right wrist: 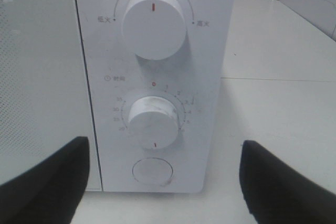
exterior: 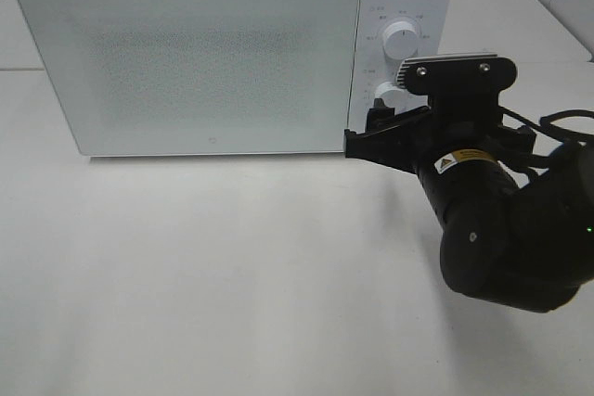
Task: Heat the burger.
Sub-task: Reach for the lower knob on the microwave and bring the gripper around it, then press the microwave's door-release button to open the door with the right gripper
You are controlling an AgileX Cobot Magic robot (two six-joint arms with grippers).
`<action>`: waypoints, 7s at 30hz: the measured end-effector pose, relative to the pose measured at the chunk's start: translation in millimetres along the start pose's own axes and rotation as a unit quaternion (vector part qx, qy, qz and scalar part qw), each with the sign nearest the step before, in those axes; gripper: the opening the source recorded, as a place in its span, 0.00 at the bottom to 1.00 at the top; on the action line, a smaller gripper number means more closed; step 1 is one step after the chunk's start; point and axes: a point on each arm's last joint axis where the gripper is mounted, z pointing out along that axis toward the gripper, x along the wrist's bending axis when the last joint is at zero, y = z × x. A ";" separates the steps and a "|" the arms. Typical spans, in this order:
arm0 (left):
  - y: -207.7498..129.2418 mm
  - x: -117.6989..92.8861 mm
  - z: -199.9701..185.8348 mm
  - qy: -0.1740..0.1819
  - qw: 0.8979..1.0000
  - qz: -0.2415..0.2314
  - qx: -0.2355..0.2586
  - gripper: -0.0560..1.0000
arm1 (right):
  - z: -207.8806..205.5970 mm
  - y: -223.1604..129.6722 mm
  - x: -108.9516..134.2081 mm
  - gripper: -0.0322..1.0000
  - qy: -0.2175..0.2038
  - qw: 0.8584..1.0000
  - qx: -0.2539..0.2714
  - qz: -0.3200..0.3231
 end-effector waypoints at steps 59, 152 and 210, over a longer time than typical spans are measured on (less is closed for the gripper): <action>0.0 0.0 0.0 0.000 1.000 0.000 0.000 0.99 | 70.6 -16.1 11.3 0.55 -0.015 1.000 0.006 -0.001; 0.0 0.0 0.0 0.000 1.000 0.000 0.000 0.99 | 68.8 -16.9 14.2 0.61 0.015 0.667 -0.006 0.745; 0.0 0.0 0.0 0.000 1.000 0.000 0.000 0.99 | -68.7 49.7 0.0 0.73 0.287 0.886 0.361 -0.045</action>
